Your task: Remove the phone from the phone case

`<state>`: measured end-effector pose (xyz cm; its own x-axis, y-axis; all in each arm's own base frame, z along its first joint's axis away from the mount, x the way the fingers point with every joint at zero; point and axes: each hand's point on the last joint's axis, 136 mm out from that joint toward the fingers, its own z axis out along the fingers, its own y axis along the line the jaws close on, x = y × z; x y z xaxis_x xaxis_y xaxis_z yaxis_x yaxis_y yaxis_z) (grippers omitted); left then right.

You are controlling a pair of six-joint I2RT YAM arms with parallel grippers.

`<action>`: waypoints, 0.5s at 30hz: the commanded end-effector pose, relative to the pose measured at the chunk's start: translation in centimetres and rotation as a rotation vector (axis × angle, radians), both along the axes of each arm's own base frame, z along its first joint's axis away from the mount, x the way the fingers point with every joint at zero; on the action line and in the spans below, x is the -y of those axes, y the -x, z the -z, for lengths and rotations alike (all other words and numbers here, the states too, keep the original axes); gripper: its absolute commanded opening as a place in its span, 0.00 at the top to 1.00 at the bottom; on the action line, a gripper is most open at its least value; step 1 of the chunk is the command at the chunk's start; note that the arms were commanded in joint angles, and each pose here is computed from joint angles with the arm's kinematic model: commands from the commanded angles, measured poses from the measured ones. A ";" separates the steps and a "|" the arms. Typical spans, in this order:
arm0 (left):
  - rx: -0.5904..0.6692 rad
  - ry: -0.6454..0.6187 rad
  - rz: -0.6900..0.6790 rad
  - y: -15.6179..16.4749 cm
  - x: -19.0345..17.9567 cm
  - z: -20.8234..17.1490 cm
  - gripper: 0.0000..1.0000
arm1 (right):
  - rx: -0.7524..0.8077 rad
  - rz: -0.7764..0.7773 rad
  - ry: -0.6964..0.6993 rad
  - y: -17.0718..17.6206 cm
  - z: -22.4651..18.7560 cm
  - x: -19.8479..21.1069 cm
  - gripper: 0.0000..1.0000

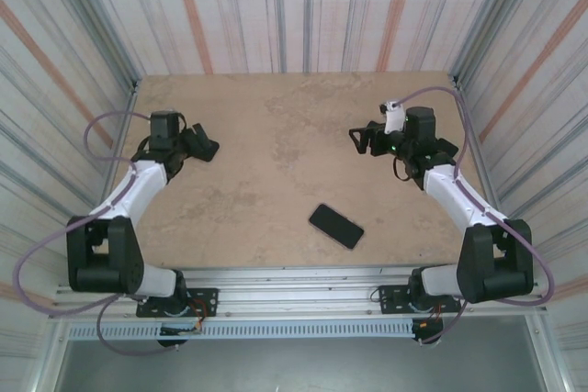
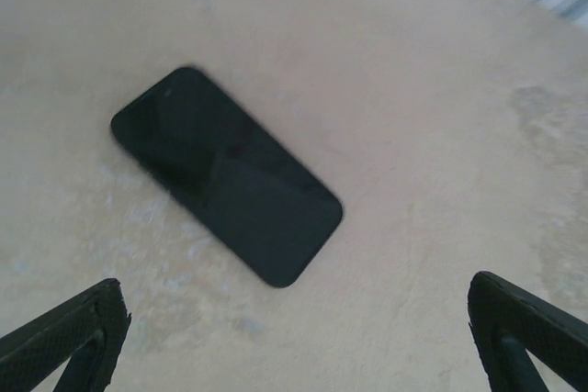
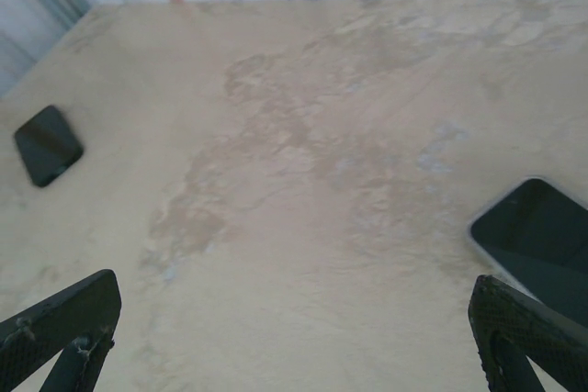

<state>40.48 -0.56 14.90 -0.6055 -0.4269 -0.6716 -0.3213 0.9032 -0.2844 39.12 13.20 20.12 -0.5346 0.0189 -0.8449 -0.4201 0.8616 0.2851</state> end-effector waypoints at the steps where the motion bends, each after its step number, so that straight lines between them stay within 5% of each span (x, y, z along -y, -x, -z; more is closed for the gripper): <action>1: -0.112 0.036 -0.169 0.4 -1.3 0.8 0.01 | -0.048 -0.070 -0.013 1.7 -0.7 -2.1 0.01; 15: -0.278 0.072 -0.479 -2.6 -2.4 3.2 0.01 | -0.082 -0.243 -0.001 2.4 -0.3 -10.2 0.01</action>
